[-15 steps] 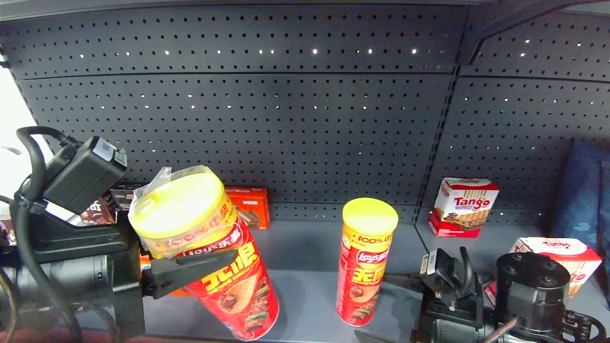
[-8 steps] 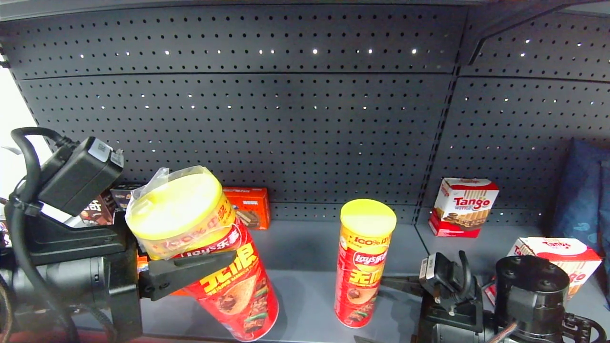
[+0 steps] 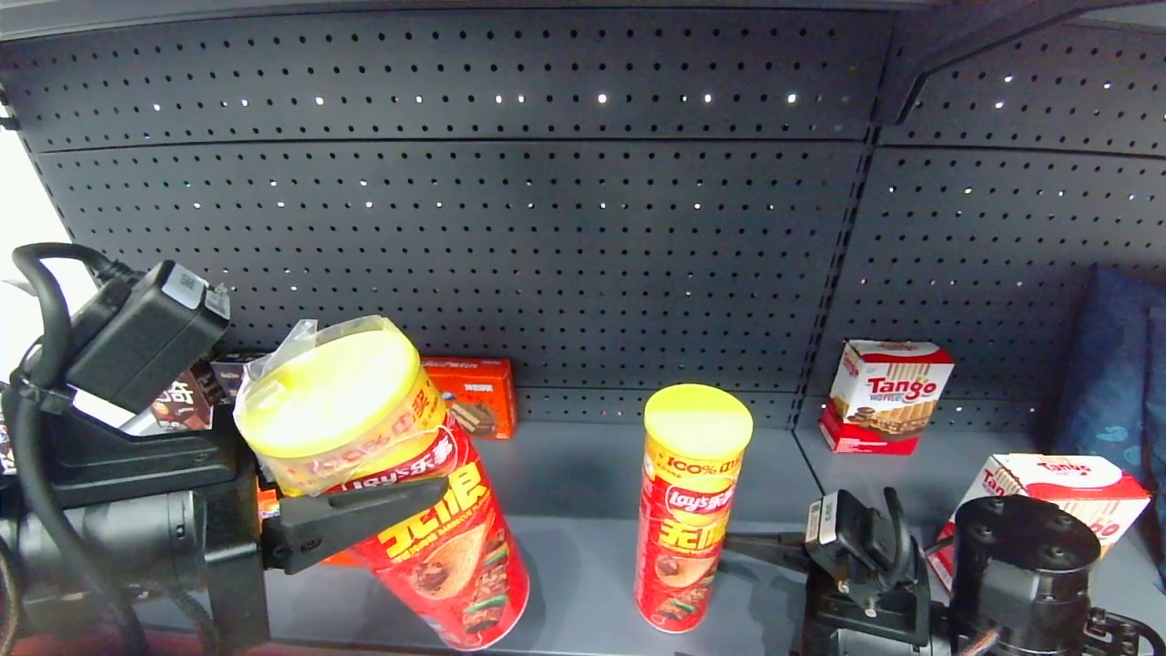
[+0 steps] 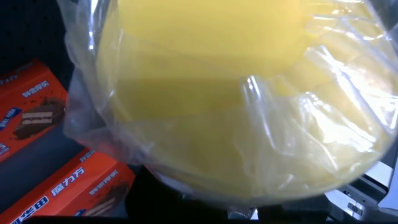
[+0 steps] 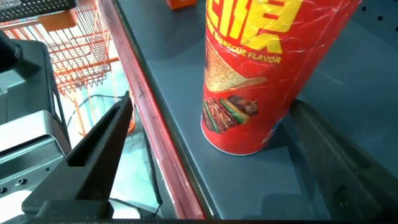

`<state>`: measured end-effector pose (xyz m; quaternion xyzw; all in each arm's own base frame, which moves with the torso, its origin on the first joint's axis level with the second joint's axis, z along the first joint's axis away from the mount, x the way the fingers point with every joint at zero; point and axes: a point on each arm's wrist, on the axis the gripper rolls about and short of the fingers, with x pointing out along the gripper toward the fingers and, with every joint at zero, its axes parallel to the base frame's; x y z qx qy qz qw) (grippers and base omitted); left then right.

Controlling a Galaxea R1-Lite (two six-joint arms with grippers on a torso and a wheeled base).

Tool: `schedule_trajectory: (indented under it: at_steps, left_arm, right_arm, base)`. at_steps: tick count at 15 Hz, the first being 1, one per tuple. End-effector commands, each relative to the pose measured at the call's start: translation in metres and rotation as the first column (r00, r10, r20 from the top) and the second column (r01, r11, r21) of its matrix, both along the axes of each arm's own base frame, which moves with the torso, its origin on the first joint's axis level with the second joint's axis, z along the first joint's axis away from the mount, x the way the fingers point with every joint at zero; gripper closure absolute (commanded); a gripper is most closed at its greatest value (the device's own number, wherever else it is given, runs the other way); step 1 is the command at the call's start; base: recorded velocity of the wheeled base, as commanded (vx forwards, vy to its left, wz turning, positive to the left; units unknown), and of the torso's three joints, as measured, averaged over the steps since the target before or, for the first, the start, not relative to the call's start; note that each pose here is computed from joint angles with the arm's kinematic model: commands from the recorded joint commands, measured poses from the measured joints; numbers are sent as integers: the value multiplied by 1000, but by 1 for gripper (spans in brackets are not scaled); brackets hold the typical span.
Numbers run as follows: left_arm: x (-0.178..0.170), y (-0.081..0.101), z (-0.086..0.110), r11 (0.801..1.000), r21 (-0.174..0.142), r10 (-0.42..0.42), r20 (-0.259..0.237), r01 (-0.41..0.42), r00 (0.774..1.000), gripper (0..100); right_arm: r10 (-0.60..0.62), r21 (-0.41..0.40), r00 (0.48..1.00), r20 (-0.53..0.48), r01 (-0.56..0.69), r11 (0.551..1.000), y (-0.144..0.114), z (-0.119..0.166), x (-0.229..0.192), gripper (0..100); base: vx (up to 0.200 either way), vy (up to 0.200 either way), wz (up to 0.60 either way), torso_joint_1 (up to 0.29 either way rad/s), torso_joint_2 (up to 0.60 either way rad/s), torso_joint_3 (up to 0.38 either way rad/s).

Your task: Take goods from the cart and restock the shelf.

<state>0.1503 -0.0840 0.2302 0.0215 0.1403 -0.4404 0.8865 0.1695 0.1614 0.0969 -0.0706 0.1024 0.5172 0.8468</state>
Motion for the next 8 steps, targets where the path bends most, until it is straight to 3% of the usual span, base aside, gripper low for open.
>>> schedule_trajectory:
  at_steps: [1,8]
  left_arm:
    - [-1,1,-1,1000,0,0,0,0,1000,100]
    - [-3,2,1,1000,-4,1,9,-1,1000,100]
  right_arm:
    - [2,5,1000,6,-2,1000,-1,2,-2,0]
    - [28,1,1000,-7,-28,1000,-2,0,-12,0]
  base:
    - [0,0,0,0,0,0]
    - [0,0,0,0,0,0]
